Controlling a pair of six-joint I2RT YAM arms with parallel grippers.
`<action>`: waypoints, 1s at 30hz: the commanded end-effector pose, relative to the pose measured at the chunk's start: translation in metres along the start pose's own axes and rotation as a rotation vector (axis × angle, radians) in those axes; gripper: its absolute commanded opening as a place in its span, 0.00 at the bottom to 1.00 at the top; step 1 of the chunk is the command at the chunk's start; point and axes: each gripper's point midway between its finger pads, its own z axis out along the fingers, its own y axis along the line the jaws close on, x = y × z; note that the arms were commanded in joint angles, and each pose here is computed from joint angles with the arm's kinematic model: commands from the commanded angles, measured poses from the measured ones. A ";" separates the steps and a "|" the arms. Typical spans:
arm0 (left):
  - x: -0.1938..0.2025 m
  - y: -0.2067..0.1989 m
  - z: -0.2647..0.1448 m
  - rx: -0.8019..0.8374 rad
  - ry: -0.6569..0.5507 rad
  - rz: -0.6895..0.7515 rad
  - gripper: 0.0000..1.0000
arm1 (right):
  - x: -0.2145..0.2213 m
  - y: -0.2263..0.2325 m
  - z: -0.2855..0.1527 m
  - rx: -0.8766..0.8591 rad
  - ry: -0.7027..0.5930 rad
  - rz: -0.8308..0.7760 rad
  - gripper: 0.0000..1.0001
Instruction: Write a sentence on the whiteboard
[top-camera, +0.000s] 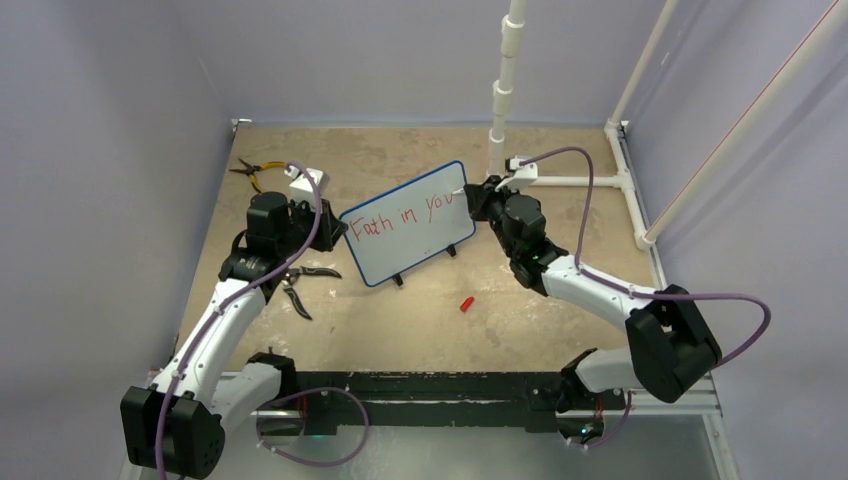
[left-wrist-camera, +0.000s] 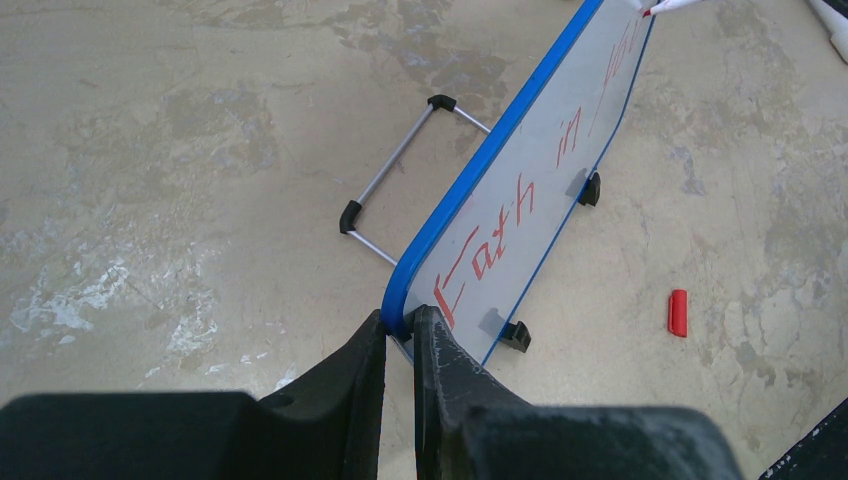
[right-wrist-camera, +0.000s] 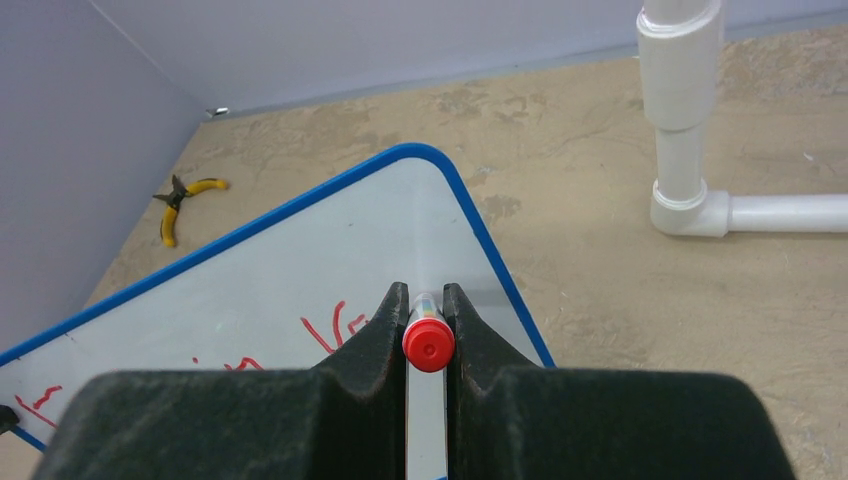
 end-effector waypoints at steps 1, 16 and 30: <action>0.004 0.001 0.002 0.005 0.008 0.012 0.00 | -0.035 0.011 0.005 -0.014 -0.087 0.005 0.00; 0.004 0.001 0.003 0.007 0.008 0.010 0.00 | 0.002 -0.004 -0.003 0.004 -0.003 0.008 0.00; 0.004 0.001 0.003 0.008 0.010 0.010 0.00 | -0.004 -0.012 -0.005 0.053 -0.025 0.008 0.00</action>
